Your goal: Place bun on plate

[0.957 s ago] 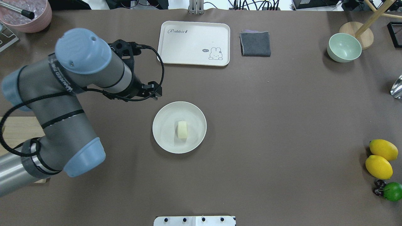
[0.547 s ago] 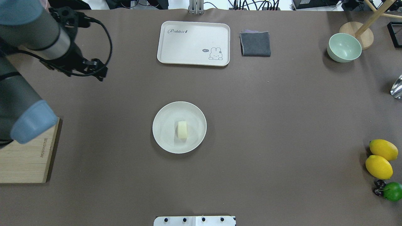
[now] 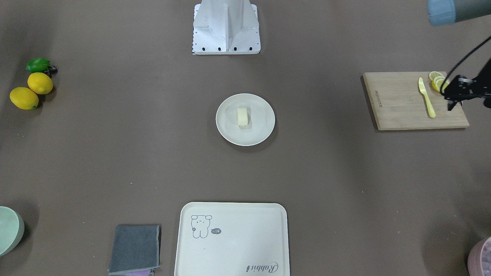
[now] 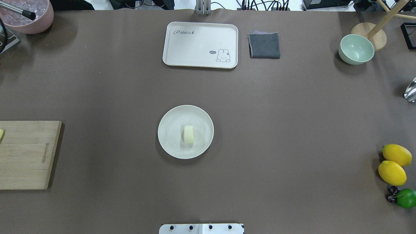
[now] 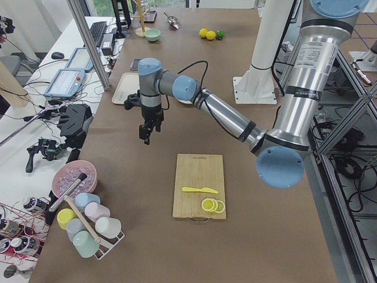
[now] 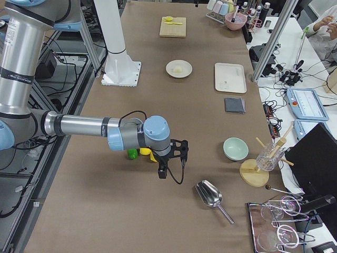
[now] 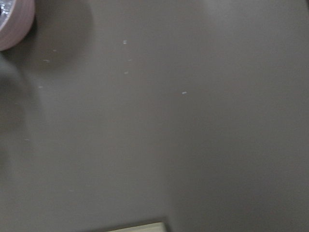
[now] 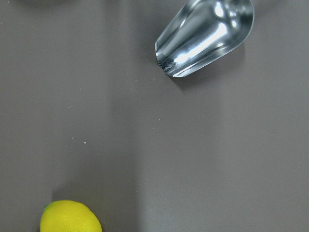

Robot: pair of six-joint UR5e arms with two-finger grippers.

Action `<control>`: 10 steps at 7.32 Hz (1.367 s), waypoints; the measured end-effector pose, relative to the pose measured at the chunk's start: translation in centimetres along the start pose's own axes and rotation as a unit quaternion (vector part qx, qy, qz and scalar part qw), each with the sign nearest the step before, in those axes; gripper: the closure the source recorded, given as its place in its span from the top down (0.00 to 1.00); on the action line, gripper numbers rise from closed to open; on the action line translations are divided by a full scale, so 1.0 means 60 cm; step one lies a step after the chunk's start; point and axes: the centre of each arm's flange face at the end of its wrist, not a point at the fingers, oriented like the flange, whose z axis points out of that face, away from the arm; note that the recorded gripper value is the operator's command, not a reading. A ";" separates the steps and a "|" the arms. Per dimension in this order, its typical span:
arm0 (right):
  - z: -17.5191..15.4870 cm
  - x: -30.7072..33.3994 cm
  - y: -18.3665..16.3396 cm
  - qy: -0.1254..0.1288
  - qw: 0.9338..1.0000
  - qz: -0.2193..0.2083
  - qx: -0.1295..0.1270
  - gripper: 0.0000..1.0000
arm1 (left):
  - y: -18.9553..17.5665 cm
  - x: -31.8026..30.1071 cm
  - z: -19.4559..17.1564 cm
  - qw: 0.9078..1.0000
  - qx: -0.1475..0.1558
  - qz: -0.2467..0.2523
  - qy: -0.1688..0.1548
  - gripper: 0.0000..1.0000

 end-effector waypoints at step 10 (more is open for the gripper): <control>0.006 0.006 0.001 0.001 1.000 0.003 -0.003 1.00 | 0.329 -0.249 0.162 0.990 0.035 -0.113 0.072 0.97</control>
